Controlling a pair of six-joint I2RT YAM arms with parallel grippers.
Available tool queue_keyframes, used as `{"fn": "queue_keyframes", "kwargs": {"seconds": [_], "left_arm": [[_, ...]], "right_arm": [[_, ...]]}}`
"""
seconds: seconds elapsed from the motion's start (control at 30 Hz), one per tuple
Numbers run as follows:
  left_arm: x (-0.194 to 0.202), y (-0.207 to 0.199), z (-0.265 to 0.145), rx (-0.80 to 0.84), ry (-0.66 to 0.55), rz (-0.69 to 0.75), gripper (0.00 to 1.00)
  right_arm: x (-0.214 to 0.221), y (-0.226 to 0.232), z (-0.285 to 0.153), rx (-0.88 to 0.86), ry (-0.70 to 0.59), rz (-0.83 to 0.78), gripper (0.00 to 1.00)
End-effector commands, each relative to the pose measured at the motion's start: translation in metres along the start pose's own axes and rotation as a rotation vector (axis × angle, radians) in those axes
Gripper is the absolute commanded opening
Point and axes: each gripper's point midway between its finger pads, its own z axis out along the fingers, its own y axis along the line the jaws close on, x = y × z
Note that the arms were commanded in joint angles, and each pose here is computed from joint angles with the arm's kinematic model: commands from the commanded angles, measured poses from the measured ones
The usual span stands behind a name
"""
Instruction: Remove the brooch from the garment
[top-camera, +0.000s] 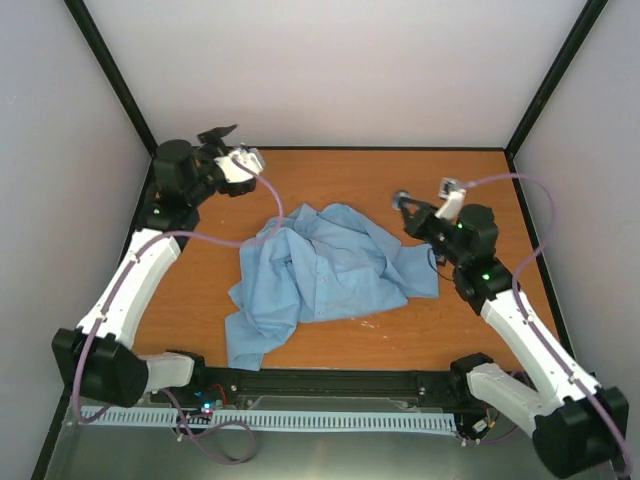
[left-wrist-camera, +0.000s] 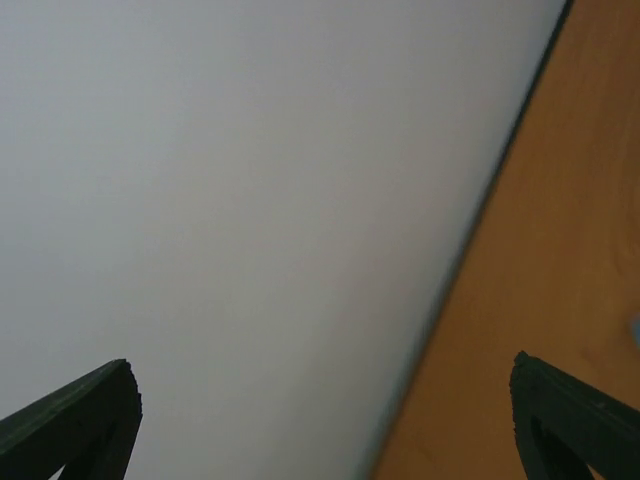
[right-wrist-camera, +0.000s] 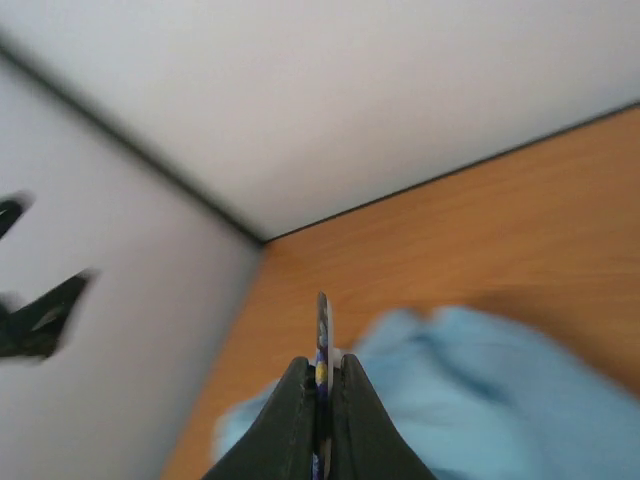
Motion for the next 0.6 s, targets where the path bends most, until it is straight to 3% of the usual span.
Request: {"fn": "queue_keyframes", "kwargs": {"seconds": [0.0,0.23,0.57], "left_arm": [[0.079,-0.051,-0.002,0.205,0.249,-0.569,1.0],[0.117,-0.055,-0.006,0.202,0.314,-0.855,1.0],[0.193,-0.07,-0.018,0.096,0.362,-1.063,1.0]], "right_arm": [[0.007,-0.135,-0.05,0.482,-0.058,0.017,0.03],[0.011,-0.228,-0.091,0.768,-0.135,0.099,0.03],[0.042,-0.282,-0.059,0.809,-0.019,0.193,0.03]]}}
